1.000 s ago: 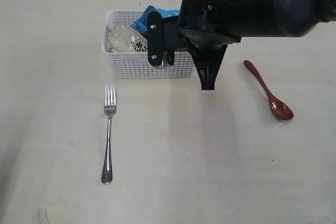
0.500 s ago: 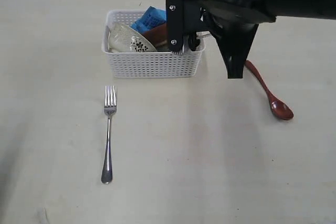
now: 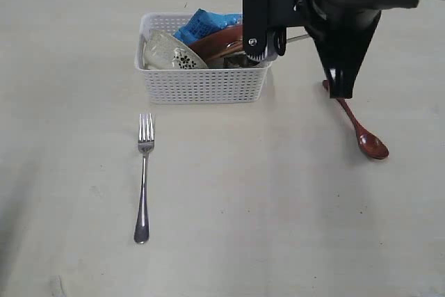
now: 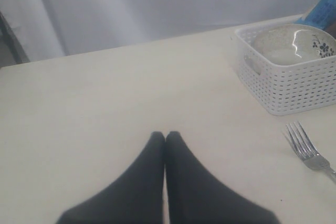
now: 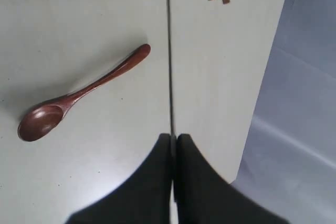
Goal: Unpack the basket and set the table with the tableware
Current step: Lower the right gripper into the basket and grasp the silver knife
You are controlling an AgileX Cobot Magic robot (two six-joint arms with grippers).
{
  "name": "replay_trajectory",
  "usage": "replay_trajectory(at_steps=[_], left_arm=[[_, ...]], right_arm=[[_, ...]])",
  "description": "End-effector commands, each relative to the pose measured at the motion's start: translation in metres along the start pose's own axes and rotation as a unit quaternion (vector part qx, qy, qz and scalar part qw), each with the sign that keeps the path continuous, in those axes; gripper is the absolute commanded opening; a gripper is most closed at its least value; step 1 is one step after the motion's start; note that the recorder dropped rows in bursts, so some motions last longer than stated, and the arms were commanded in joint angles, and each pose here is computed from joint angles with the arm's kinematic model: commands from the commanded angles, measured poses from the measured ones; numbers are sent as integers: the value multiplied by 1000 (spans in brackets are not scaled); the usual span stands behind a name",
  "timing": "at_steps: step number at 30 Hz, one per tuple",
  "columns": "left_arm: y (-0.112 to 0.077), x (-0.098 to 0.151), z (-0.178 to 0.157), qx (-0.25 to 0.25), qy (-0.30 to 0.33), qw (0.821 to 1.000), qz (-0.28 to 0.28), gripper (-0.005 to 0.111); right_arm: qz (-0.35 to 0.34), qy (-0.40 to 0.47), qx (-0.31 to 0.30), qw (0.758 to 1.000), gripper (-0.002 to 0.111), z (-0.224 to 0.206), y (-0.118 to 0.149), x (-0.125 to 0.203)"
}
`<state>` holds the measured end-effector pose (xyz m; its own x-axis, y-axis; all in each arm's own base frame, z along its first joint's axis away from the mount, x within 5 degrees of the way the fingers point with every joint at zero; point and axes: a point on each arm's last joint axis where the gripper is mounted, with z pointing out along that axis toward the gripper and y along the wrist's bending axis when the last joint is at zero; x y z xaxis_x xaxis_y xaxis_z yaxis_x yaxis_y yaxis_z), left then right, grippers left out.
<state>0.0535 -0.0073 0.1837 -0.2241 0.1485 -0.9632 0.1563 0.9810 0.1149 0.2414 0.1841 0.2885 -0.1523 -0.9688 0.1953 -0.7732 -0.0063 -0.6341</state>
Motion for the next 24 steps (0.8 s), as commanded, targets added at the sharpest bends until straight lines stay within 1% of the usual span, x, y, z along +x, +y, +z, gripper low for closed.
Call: replay_trajectory(at_steps=[1, 6, 11, 15, 24], left_arm=[[0, -1, 0, 1, -7, 1000, 1, 0], [0, -1, 0, 1, -7, 1000, 1, 0], [0, -1, 0, 1, -7, 1000, 1, 0], [0, -1, 0, 1, -7, 1000, 1, 0], [0, -1, 0, 1, -7, 1000, 1, 0]], right_arm=[[14, -3, 11, 1000, 0, -13, -5, 12], [19, 14, 7, 1000, 0, -21, -5, 23], [30, 2, 4, 1000, 0, -30, -5, 30], [40, -11, -8, 999, 0, -35, -4, 32], [54, -11, -8, 998, 0, -37, -4, 35]])
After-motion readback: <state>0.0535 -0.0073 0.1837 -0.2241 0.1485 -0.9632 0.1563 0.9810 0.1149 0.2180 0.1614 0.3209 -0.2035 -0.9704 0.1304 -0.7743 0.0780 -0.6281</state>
